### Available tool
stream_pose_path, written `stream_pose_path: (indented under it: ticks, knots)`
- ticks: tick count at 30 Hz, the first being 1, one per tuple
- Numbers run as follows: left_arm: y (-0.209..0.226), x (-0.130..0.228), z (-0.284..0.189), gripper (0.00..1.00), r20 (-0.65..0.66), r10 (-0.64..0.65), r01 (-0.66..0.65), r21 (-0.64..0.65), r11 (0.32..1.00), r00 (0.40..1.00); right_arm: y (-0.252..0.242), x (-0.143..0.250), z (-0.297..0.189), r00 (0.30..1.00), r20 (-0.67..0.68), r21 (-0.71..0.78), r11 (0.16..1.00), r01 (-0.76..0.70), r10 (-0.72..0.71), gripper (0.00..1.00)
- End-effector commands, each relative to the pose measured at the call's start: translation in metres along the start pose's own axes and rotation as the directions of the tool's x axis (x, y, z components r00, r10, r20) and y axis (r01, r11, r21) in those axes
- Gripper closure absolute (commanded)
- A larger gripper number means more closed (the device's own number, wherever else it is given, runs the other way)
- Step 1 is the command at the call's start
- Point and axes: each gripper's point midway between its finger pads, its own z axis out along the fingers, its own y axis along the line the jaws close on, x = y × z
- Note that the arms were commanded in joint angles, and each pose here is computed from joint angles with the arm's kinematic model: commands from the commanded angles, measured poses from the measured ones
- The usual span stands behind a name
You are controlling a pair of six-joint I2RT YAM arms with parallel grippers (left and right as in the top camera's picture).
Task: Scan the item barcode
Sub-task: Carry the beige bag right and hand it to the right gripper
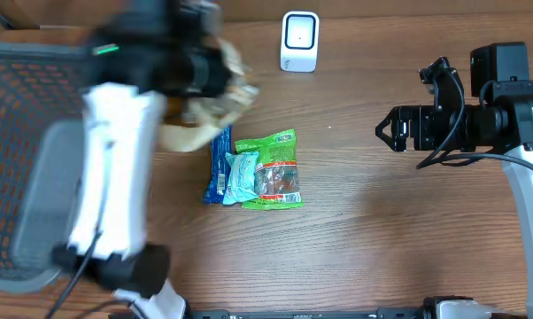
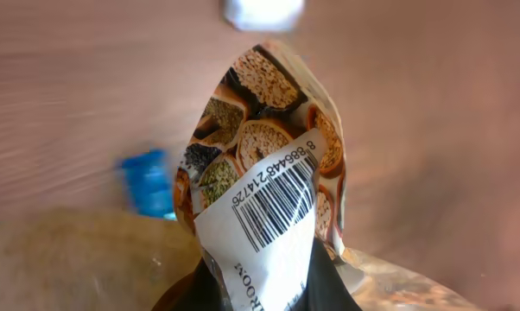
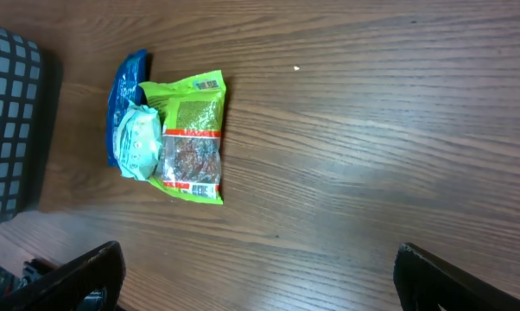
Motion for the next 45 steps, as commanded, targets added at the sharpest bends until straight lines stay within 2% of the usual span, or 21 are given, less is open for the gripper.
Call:
stream_pose_path:
  ticks: [1, 5, 7, 9, 13, 19, 21, 26, 31, 33, 37, 39, 45]
  knots:
    - [-0.046, 0.043, 0.111, 0.93, -0.238, 0.222, -0.209, 0.08, 0.975, 0.946, 0.001, -0.001, 0.0, 1.0, 0.004, -0.002, 1.0, 0.004, -0.004, 0.0]
    - [-0.07, 0.075, 0.186, 0.88, -0.365, 0.272, -0.242, 0.126, 0.962, 0.89, 0.001, -0.001, 0.0, 1.0, 0.004, -0.002, 1.0, 0.004, -0.004, 0.0]
    - [-0.077, 0.089, 0.208, 0.78, -0.406, 0.287, -0.25, 0.143, 0.958, 0.868, 0.001, -0.001, 0.0, 1.0, 0.004, -0.001, 1.0, 0.004, -0.004, 0.0]
    - [-0.084, 0.1, 0.222, 0.58, -0.431, 0.302, -0.259, 0.158, 0.953, 0.85, 0.001, -0.002, 0.0, 1.0, 0.006, -0.001, 1.0, 0.005, -0.005, 0.0]
    - [-0.098, 0.099, 0.228, 0.02, -0.402, 0.336, -0.287, 0.179, 0.941, 0.852, 0.001, -0.01, 0.001, 0.999, 0.036, -0.003, 1.0, 0.01, -0.01, 0.0]
    - [-0.107, 0.042, 0.178, 0.0, -0.266, 0.283, -0.245, 0.166, 0.955, 0.922, -0.004, -0.016, 0.019, 0.999, 0.004, -0.02, 0.999, -0.05, 0.05, 0.0]
    - [-0.102, 0.015, 0.15, 0.0, -0.199, 0.24, -0.213, 0.149, 0.966, 0.95, -0.009, -0.014, 0.031, 0.997, -0.036, -0.02, 0.997, -0.069, 0.068, 0.0]
    - [-0.073, -0.022, 0.11, 0.0, -0.109, 0.15, -0.138, 0.112, 0.984, 0.983, -0.024, -0.011, 0.062, 0.986, -0.125, -0.011, 0.994, -0.111, 0.109, 0.0]
    - [-0.036, -0.036, 0.104, 0.0, -0.09, 0.082, -0.076, 0.069, 0.995, 0.993, -0.044, -0.002, 0.1, 0.959, -0.234, 0.014, 0.987, -0.158, 0.157, 0.01]
    - [-0.025, -0.04, 0.102, 0.0, -0.084, 0.061, -0.056, 0.057, 0.997, 0.995, -0.056, 0.006, 0.118, 0.94, -0.288, 0.045, 0.983, -0.177, 0.183, 0.13]
    - [-0.022, -0.041, 0.102, 0.0, -0.083, 0.056, -0.052, 0.054, 0.997, 0.995, -0.068, 0.013, 0.142, 0.917, -0.344, 0.056, 0.979, -0.194, 0.202, 0.14]
    - [-0.022, -0.041, 0.102, 0.0, -0.083, 0.056, -0.052, 0.054, 0.997, 0.995, -0.074, 0.019, 0.155, 0.901, -0.376, 0.064, 0.976, -0.207, 0.216, 0.21]
    - [-0.022, -0.041, 0.102, 0.0, -0.082, 0.057, -0.052, 0.054, 0.997, 0.995, -0.09, 0.053, 0.189, 0.868, -0.432, 0.079, 0.969, -0.233, 0.243, 0.28]
